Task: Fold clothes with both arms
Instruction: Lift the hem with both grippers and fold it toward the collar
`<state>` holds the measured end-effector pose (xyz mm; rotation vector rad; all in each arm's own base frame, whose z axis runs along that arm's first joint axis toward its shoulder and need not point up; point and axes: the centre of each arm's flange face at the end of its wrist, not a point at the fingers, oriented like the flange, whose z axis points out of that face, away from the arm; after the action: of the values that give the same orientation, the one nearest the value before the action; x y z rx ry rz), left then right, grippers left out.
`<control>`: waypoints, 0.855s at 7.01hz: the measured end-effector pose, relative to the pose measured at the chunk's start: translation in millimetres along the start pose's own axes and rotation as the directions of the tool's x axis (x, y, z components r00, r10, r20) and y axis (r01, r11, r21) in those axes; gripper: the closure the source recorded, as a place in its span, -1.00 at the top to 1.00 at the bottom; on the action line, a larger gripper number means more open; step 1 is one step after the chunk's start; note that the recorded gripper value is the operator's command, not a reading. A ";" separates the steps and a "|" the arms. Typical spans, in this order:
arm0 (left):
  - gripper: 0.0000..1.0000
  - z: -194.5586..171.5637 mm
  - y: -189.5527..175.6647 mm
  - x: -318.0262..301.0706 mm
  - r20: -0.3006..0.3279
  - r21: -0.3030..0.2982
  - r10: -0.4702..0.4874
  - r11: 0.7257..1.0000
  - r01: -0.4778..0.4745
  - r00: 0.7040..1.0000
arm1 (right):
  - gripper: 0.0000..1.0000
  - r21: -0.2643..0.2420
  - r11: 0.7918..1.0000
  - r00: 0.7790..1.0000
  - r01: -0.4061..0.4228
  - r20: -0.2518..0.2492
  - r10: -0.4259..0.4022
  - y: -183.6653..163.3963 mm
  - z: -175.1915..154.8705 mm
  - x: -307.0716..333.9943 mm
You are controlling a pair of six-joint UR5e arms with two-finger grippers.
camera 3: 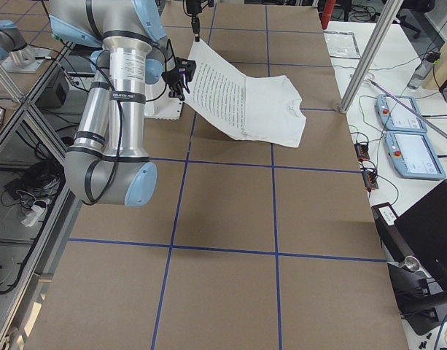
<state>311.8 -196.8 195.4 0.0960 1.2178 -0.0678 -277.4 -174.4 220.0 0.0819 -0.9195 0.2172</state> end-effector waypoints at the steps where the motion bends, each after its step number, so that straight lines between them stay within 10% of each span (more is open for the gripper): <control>1: -1.00 -2.7 -6.6 2.1 0.003 0.003 0.020 1.000 -0.020 1.000 | -1.00 0.011 1.000 1.000 0.004 -0.008 -0.004 -13.8 -8.0 -0.9; 6: -1.00 16.7 -91.0 6.3 0.064 0.167 0.105 0.979 -0.114 0.992 | -1.00 0.113 0.992 0.998 0.050 -0.054 -0.044 -134.5 15.5 -62.0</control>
<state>320.1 -289.1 191.9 0.3089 1.1483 -0.0779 -296.1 -317.4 183.0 0.2031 -0.8523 0.2272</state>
